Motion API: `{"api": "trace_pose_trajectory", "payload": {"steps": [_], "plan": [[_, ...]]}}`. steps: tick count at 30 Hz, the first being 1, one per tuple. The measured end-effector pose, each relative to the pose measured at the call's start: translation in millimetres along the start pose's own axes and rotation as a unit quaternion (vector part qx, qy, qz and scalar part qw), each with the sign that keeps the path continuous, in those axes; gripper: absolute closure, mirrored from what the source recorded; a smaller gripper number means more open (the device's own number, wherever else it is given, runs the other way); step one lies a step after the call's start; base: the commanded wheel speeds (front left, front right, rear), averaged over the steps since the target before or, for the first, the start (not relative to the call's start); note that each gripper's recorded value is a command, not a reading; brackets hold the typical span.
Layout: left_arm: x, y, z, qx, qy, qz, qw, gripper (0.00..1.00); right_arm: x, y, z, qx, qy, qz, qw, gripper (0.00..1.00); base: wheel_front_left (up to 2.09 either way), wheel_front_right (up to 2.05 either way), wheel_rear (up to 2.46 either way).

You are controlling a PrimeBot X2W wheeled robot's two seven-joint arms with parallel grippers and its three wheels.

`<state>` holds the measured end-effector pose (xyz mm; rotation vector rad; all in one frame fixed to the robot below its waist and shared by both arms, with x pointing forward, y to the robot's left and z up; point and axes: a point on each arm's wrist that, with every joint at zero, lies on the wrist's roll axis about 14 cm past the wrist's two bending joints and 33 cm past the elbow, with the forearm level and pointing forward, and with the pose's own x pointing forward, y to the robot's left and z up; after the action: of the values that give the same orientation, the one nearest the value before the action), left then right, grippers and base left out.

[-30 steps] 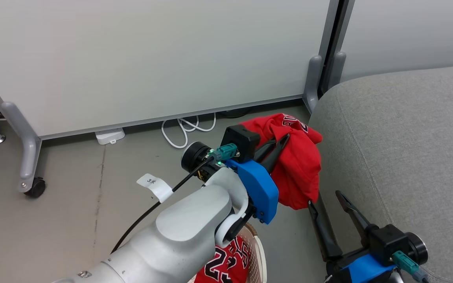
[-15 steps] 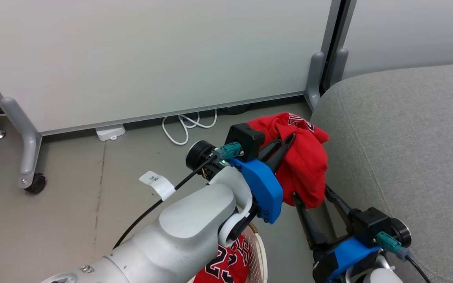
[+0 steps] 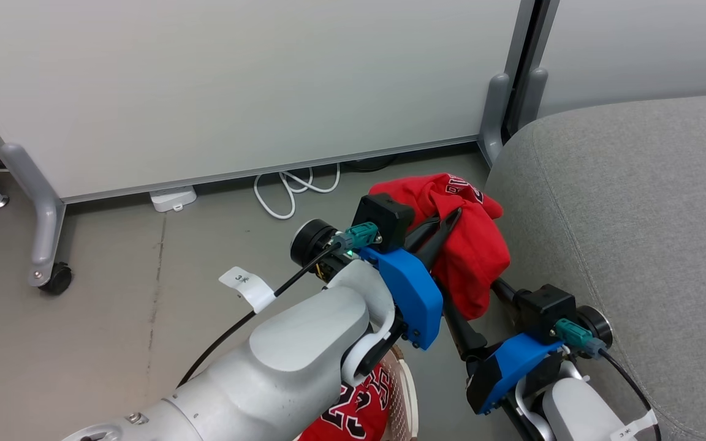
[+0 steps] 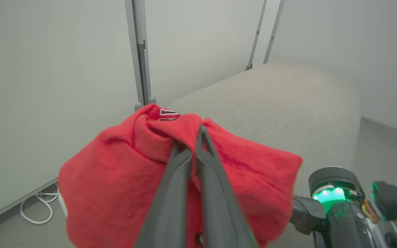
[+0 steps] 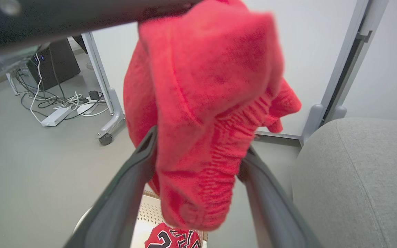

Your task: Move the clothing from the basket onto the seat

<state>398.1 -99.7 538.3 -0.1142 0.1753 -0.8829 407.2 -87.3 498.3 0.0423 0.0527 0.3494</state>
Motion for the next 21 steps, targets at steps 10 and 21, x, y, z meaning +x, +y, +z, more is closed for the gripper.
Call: {"api": "trace_pose_trajectory", "payload": {"steps": [10,21], "plan": [[-1.3,3.0,-1.0,0.0,0.001,0.005,1.0,1.0,4.6,0.1,-1.9,0.003,-0.002,0.002,1.0,1.0,0.0,0.0,0.0],[0.2,1.9,-1.1,0.002,0.002,0.004,1.0,1.0,0.7,-6.2,-0.6,0.003,-0.008,-0.008,1.0,1.0,0.0,0.0,0.0]]}}
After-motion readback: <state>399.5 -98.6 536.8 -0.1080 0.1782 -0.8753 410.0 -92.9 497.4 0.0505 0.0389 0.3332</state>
